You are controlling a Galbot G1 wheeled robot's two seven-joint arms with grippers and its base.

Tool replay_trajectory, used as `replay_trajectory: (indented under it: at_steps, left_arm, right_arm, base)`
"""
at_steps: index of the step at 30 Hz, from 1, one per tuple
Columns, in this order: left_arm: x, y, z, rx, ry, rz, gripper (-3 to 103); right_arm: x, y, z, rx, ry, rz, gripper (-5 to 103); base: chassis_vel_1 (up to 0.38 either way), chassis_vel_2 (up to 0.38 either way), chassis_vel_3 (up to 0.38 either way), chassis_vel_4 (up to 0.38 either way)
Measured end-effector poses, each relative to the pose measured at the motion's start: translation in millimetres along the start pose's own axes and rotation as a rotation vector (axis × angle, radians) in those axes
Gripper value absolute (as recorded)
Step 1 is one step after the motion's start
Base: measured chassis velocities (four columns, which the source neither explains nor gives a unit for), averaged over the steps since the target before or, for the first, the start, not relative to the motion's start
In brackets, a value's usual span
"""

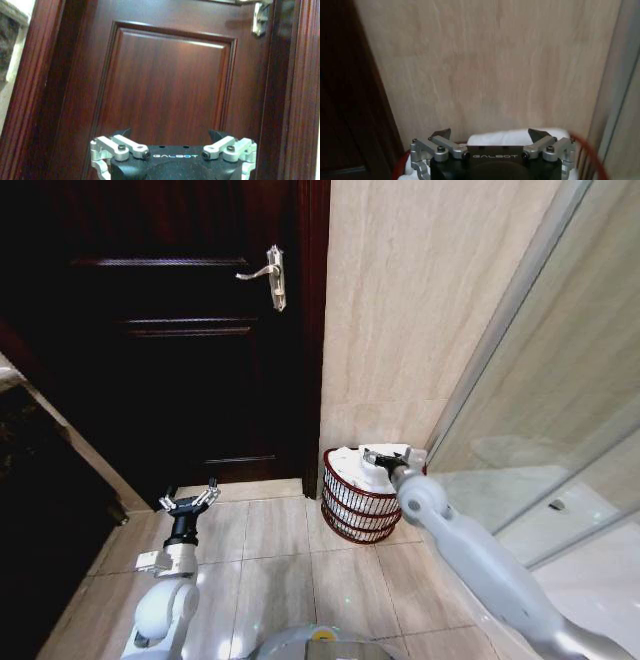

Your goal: Discard the used towel into the hamper.

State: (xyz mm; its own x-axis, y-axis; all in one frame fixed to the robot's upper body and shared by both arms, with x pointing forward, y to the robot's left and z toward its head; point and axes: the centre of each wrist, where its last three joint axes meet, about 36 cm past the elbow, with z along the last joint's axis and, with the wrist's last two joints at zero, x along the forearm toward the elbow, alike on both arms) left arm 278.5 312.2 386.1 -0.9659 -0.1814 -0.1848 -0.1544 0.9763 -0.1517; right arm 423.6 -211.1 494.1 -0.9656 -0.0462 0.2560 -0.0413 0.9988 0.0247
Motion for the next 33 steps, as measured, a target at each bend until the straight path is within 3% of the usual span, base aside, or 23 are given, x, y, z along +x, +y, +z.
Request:
replay_trajectory:
  at_steps: [2, 3, 6, 10, 12, 15, 22, 25, 28, 33]
  left_arm:
    - [4.7, -6.2, -1.5, 0.003, 0.025, 0.01, 100]
    - [4.7, -6.2, -1.5, 0.003, 0.025, 0.01, 100]
    - [12.6, -15.9, -6.9, 0.006, 0.075, 0.057, 100]
    - [13.0, -19.8, -8.1, -0.009, 0.1, 0.087, 100]
    - [9.0, -22.2, -8.7, -0.047, 0.1, 0.093, 100]
    - [6.7, -23.7, -9.0, -0.089, 0.102, 0.088, 100]
    - [8.4, -25.1, -9.2, -0.18, 0.1, 0.072, 100]
    - [13.0, -22.6, -12.5, -0.177, 0.102, 0.081, 100]
    - [17.1, -12.0, -16.7, -0.153, 0.088, 0.139, 100]
    - [20.2, -0.1, -21.6, -0.131, 0.084, 0.157, 100]
  right_arm:
    - [15.3, -5.8, 17.0, 0.097, -0.14, -0.004, 100]
    - [15.3, -5.8, 17.0, 0.097, -0.14, -0.004, 100]
    - [28.2, -16.2, 45.4, 0.181, -0.315, 0.029, 100]
    - [42.4, -19.2, 67.8, 0.167, -0.328, 0.085, 100]
    - [58.2, -21.3, 76.7, 0.143, -0.322, 0.135, 100]
    - [69.0, -24.6, 80.5, 0.163, -0.353, 0.182, 100]
    - [107.4, -1.2, 82.7, 0.154, -0.378, 0.262, 100]
    - [113.0, -4.2, 83.2, 0.182, -0.392, 0.247, 100]
    - [116.7, -13.8, 83.0, 0.203, -0.411, 0.212, 100]
    - [128.8, -22.6, 70.5, 0.181, -0.411, 0.15, 100]
  base:
    - [0.0, 0.0, 0.0, 0.0]
    - [0.0, 0.0, 0.0, 0.0]
    - [0.0, 0.0, 0.0, 0.0]
    - [0.0, 0.0, 0.0, 0.0]
    - [0.0, 0.0, 0.0, 0.0]
    - [0.0, 0.0, 0.0, 0.0]
    - [0.0, 0.0, 0.0, 0.0]
    - [0.0, 0.0, 0.0, 0.0]
    - [0.0, 0.0, 0.0, 0.0]
    - [0.0, 0.0, 0.0, 0.0]
